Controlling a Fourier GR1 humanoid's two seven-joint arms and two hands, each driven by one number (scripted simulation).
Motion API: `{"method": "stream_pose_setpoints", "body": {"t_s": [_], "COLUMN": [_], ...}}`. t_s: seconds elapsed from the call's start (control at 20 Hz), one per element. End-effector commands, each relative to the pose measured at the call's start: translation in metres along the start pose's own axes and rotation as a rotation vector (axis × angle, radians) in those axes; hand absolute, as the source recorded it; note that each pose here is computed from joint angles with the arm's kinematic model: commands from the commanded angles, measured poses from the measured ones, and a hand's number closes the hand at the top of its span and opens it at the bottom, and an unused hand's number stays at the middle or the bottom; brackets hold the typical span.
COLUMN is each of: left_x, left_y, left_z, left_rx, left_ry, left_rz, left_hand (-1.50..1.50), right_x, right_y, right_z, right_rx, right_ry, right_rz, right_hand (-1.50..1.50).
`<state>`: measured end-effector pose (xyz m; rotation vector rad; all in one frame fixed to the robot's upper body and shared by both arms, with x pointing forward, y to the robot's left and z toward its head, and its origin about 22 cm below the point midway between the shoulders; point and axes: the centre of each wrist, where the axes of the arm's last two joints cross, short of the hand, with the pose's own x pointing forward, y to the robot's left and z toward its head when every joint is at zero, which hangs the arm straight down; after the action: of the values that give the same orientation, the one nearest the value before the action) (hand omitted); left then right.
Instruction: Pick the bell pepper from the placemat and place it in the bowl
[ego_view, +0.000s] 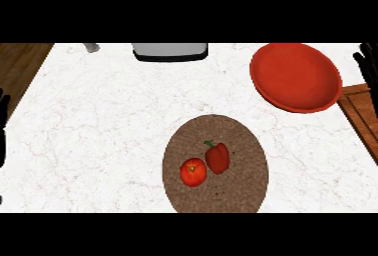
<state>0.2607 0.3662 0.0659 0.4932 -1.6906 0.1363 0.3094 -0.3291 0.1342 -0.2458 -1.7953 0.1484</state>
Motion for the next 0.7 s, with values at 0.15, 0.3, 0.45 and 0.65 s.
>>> {"method": "stream_pose_setpoints", "body": {"t_s": [0.15,0.3,0.45,0.65], "left_x": [0.018,0.023,0.035,0.035], "left_y": [-0.033,-0.053,-0.084,-0.089], "left_z": [-0.003,0.000,0.007,0.000], "left_rx": [-0.167,-0.264,-0.307,-0.307], "left_ry": [-0.092,-0.077,-0.071,-0.037], "left_rz": [-0.056,-0.051,-0.057,-0.077], "left_hand": [0.00,0.00,0.00,0.00], "right_x": [-0.013,0.013,-0.072,-0.064], "right_y": [0.084,0.063,0.093,0.088], "right_z": [-0.004,-0.021,-0.013,-0.028], "right_rx": [0.570,0.551,0.554,0.822], "right_ry": [-0.071,-0.198,-0.089,-0.271], "right_rz": [-0.358,0.152,-0.393,-0.395], "right_hand": [1.50,1.50,-1.50,-1.50]}}
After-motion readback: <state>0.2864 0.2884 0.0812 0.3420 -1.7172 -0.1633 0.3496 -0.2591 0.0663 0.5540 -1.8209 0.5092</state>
